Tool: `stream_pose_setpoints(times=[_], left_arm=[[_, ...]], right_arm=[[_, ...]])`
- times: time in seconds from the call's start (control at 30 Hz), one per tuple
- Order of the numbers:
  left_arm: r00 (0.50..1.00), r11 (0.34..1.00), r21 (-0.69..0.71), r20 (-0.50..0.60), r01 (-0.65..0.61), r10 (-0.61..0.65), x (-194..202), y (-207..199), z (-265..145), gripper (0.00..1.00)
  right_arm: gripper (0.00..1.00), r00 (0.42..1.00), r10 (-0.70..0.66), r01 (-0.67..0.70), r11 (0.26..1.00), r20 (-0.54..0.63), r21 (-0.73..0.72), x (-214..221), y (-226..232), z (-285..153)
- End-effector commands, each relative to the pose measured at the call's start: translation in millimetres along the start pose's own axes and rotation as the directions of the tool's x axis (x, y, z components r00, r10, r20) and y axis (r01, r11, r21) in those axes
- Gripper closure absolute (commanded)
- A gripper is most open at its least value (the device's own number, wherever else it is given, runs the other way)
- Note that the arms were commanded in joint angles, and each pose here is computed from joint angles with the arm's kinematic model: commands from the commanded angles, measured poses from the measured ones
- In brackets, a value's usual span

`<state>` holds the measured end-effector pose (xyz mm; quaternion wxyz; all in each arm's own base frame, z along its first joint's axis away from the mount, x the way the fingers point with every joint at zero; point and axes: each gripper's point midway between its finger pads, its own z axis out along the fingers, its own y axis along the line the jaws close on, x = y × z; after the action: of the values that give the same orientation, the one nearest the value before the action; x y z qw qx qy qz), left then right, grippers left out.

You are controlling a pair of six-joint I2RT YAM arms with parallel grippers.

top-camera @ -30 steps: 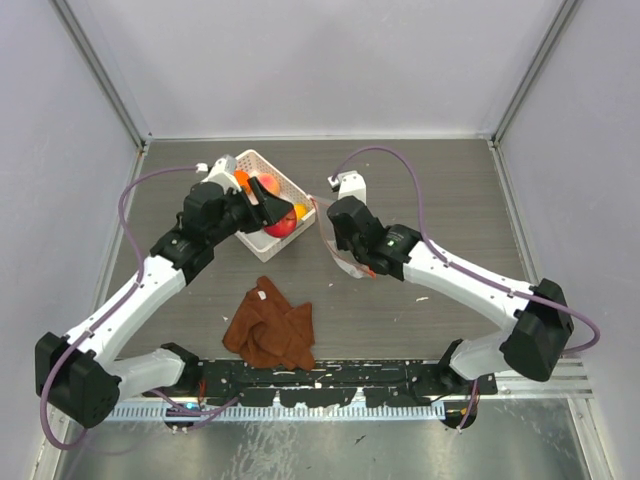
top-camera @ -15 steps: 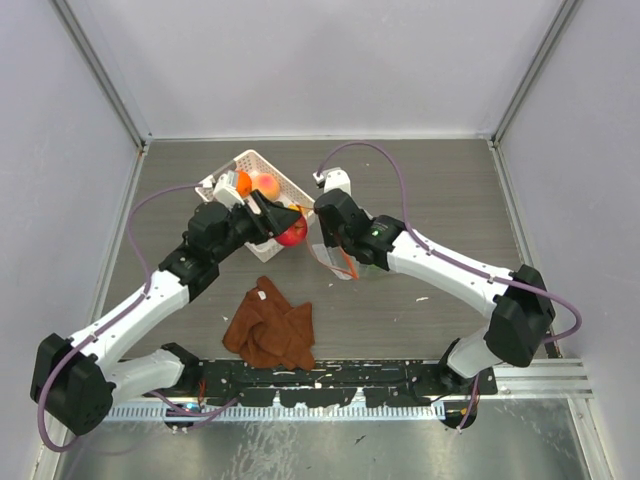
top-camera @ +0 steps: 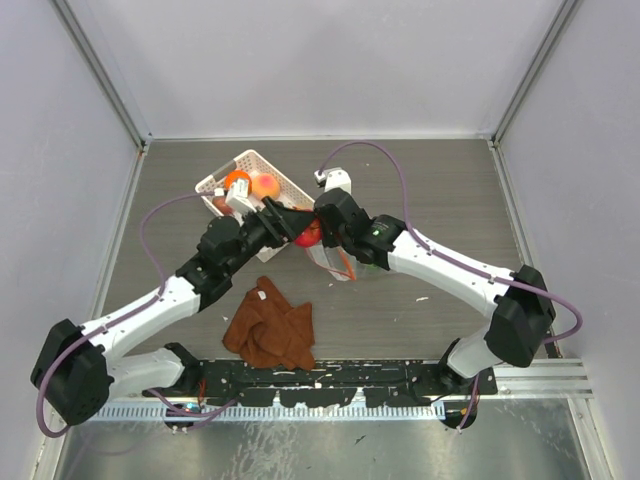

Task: Place the food in the zip-top bag and seal the zipper
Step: Place the fake fruit in the zipper food storage bag.

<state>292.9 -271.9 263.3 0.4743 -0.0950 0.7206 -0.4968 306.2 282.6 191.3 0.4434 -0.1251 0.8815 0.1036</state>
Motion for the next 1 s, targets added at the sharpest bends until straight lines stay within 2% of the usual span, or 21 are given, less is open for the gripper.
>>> stream_pose_setpoints(times=[0.0,0.27,0.43,0.6,0.83,0.97], left_arm=[[0.993,1.0,0.029,0.114,0.009,-0.012,-12,-7,5,0.87],[0.997,0.996,-0.082,0.069,-0.02,0.025,17,30,13,0.86],[0.993,0.987,-0.131,0.056,-0.094,0.102,25,35,17,0.84],[0.985,0.977,-0.146,0.05,-0.156,0.165,29,28,18,0.75],[0.978,0.972,-0.138,0.062,-0.191,0.201,24,13,17,0.37],[0.977,0.971,-0.132,0.054,-0.197,0.205,24,10,15,0.22]], right_arm=[[1.0,0.99,0.083,-0.075,0.994,0.118,-0.074,-44,12,-25],[1.0,0.981,0.121,-0.101,0.986,0.153,-0.132,-49,17,-34],[1.0,0.98,0.129,-0.105,0.982,0.153,-0.158,-48,20,-36],[1.0,0.98,0.13,-0.102,0.978,0.15,-0.18,-45,22,-38],[1.0,0.979,0.139,-0.11,0.976,0.147,-0.187,-41,22,-39],[1.0,0.979,0.139,-0.112,0.977,0.147,-0.181,-39,20,-38]])
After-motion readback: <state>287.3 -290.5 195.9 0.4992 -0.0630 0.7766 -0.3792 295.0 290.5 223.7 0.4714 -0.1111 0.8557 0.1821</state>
